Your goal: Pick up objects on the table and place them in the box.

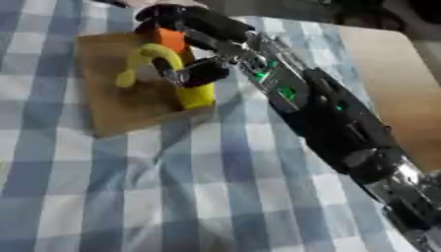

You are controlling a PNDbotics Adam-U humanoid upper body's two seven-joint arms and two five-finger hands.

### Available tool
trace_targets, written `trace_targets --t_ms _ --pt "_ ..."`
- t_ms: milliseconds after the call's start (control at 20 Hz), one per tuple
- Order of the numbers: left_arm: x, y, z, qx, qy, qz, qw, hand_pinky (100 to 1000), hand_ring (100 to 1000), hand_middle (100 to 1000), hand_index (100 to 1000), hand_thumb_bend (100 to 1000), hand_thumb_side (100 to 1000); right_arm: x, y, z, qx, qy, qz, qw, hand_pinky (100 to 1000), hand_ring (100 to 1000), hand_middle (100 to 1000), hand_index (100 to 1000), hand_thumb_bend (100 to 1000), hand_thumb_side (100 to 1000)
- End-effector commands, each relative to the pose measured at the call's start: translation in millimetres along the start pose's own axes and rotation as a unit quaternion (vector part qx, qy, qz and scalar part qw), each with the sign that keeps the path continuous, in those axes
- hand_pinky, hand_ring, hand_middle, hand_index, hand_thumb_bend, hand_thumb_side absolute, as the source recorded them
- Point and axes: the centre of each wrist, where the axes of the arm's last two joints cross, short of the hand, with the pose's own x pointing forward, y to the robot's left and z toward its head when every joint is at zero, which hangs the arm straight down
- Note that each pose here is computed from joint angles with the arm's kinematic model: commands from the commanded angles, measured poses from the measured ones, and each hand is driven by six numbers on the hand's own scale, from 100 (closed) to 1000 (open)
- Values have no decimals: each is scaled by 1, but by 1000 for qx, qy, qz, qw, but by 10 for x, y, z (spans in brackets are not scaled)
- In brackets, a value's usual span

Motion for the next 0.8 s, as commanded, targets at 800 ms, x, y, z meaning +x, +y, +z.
trace_targets --t_ms 800 --pt "52 262 162 -2 14 -74 997 972 763 714 850 100 610 393 -474 919 -190 -162 -158 955 824 866 766 874 100 458"
